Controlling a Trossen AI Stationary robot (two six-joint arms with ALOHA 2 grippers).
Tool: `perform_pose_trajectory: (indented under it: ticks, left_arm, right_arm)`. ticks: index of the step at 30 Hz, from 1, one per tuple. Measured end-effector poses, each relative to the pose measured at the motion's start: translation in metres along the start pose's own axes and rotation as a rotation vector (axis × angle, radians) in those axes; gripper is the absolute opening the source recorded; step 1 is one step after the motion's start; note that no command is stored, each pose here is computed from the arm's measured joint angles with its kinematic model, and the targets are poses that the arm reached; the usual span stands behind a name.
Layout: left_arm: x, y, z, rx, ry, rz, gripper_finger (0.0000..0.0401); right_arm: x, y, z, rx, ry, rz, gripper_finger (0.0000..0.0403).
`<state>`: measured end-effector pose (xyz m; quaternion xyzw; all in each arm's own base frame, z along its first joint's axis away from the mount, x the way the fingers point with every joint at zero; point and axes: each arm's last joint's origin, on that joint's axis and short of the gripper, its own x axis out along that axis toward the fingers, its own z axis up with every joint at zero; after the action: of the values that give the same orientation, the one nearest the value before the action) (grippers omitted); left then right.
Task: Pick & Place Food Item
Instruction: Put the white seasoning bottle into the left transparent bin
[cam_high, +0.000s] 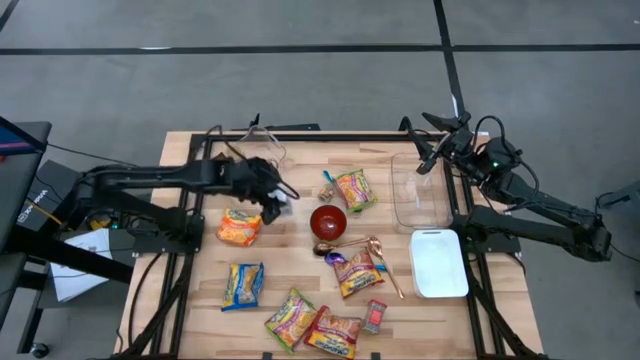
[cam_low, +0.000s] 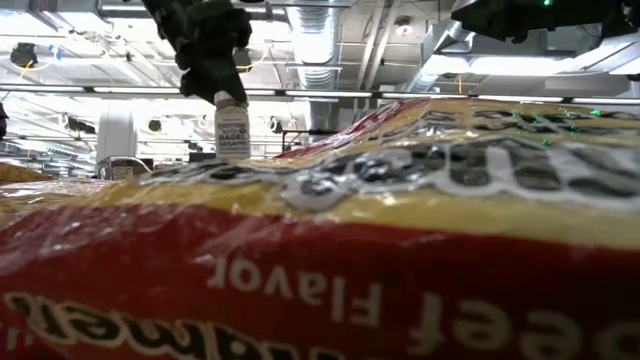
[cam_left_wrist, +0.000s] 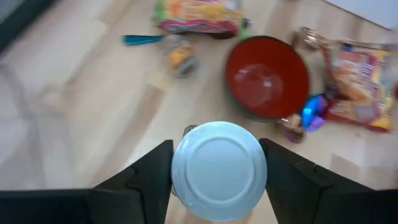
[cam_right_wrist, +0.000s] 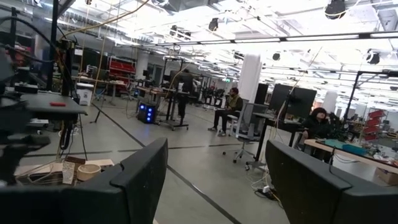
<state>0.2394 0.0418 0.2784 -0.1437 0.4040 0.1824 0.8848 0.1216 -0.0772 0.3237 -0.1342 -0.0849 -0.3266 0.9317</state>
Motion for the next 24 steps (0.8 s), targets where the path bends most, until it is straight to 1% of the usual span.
perform_pose_trajectory:
  ticks: [4,9,15,19,24]
  left_arm:
    - [-0.009,0.015,0.002,-0.044,-0.022,0.058,0.0203]
    - [-0.014,0.034,0.009,-0.1,-0.038,0.124,0.0203]
    - [-0.025,0.05,0.024,-0.089,-0.076,0.184,0.0203]
    - [-0.035,0.065,0.033,-0.141,-0.103,0.223,0.0203]
    - [-0.043,0.088,0.038,-0.217,-0.123,0.294,0.0203]
  right_arm:
    - [0.0,0.0,0.0,0.0,0.0,0.0,0.0265]
    - [0.0,0.0,0.0,0.0,-0.004,-0.001,0.0265]
    - [0.0,0.0,0.0,0.0,-0.004,-0.001,0.0265]
    - [0.0,0.0,0.0,0.0,-0.003,-0.001,0.0265]
    - [0.0,0.0,0.0,-0.005,-0.002,-0.001,0.0265]
